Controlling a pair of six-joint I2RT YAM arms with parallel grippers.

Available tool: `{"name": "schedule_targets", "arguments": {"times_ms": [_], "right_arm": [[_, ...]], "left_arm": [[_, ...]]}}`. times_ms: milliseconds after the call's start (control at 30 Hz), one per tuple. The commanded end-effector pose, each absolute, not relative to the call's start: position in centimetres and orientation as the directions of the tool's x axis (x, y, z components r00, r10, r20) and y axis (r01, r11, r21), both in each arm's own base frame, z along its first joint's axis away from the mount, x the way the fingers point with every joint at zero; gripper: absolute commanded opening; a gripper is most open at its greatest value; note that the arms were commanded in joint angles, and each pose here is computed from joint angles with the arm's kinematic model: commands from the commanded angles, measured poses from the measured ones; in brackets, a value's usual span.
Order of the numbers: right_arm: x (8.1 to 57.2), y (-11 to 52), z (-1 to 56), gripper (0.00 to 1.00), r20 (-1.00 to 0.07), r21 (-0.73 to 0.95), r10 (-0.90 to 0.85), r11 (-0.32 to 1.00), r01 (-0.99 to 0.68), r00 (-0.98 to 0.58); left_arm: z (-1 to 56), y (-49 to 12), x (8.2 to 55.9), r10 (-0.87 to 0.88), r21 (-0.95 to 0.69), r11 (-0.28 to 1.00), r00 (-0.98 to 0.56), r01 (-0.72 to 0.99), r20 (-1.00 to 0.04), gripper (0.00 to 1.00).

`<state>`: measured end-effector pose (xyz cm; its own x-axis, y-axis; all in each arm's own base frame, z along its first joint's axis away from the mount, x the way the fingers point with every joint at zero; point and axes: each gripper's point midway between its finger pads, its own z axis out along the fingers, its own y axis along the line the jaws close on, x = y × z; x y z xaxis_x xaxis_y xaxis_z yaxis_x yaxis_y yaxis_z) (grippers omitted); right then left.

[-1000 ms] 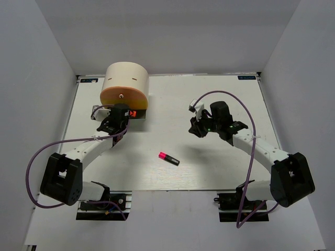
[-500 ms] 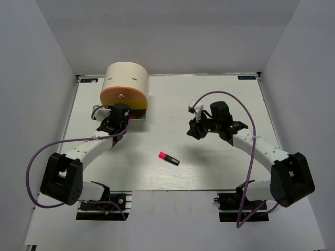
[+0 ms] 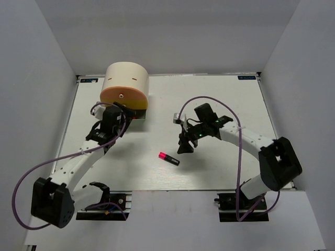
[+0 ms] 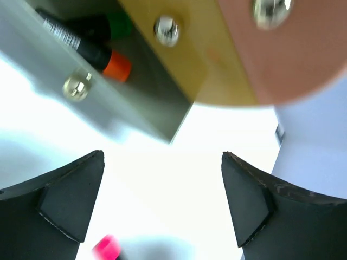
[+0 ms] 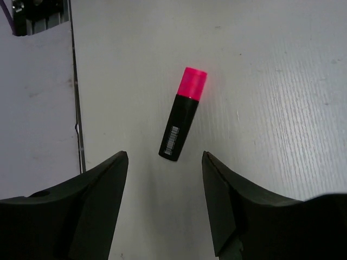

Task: Sort the stationery into containers
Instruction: Pick up the pen from the center of the board.

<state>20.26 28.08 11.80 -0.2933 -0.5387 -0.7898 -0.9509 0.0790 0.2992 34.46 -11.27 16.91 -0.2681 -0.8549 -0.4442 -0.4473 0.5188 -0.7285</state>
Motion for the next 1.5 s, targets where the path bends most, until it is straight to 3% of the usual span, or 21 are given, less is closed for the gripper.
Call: {"name": "schedule_targets", "arguments": {"times_ms": [0,233,433,833,1000,1167,1367,1467], "right_arm": [[20.5,29.3,11.4,0.63,-0.739,0.294,-0.611,0.085,-0.952,-0.283],[23.1,30.8,8.4,0.68,-0.684,0.149,-0.678,0.231,-0.961,-0.269],[22.9,32.5,6.6,0.73,-0.649,0.071,-0.725,0.245,-0.967,-0.231],[21.5,34.5,3.8,0.76,-0.598,0.020,-0.772,0.255,-0.967,-0.216],[22.3,33.4,2.8,0.63,-0.572,-0.095,-0.798,0.293,-0.951,-0.188],[21.9,32.8,2.6,0.37,-0.560,-0.124,-0.815,0.258,-0.958,-0.147],[21.4,32.7,2.9,0.13,-0.556,-0.112,-0.821,0.225,-0.968,-0.126],[22.1,33.7,5.0,0.11,-0.584,-0.151,-0.810,0.165,-0.975,-0.047]], "left_arm": [[13.7,-11.1,29.5,-0.761,-0.619,0.644,-0.457,-0.450,-0.460,0.99],[9.1,-9.4,23.4,-0.740,-0.532,0.669,-0.533,-0.519,-0.411,1.00],[6.6,-8.2,19.8,-0.757,-0.489,0.651,-0.539,-0.580,-0.369,1.00],[6.4,-7.1,18.3,-0.780,-0.489,0.625,-0.502,-0.608,-0.373,1.00],[6.4,-7.1,18.3,-0.780,-0.489,0.625,-0.502,-0.608,-0.373,1.00],[6.0,-7.0,18.1,-0.779,-0.482,0.627,-0.505,-0.612,-0.371,1.00],[6.3,-7.1,18.3,-0.781,-0.496,0.624,-0.499,-0.604,-0.375,1.00],[6.5,-7.1,18.4,-0.782,-0.503,0.622,-0.496,-0.600,-0.377,1.00]]}}
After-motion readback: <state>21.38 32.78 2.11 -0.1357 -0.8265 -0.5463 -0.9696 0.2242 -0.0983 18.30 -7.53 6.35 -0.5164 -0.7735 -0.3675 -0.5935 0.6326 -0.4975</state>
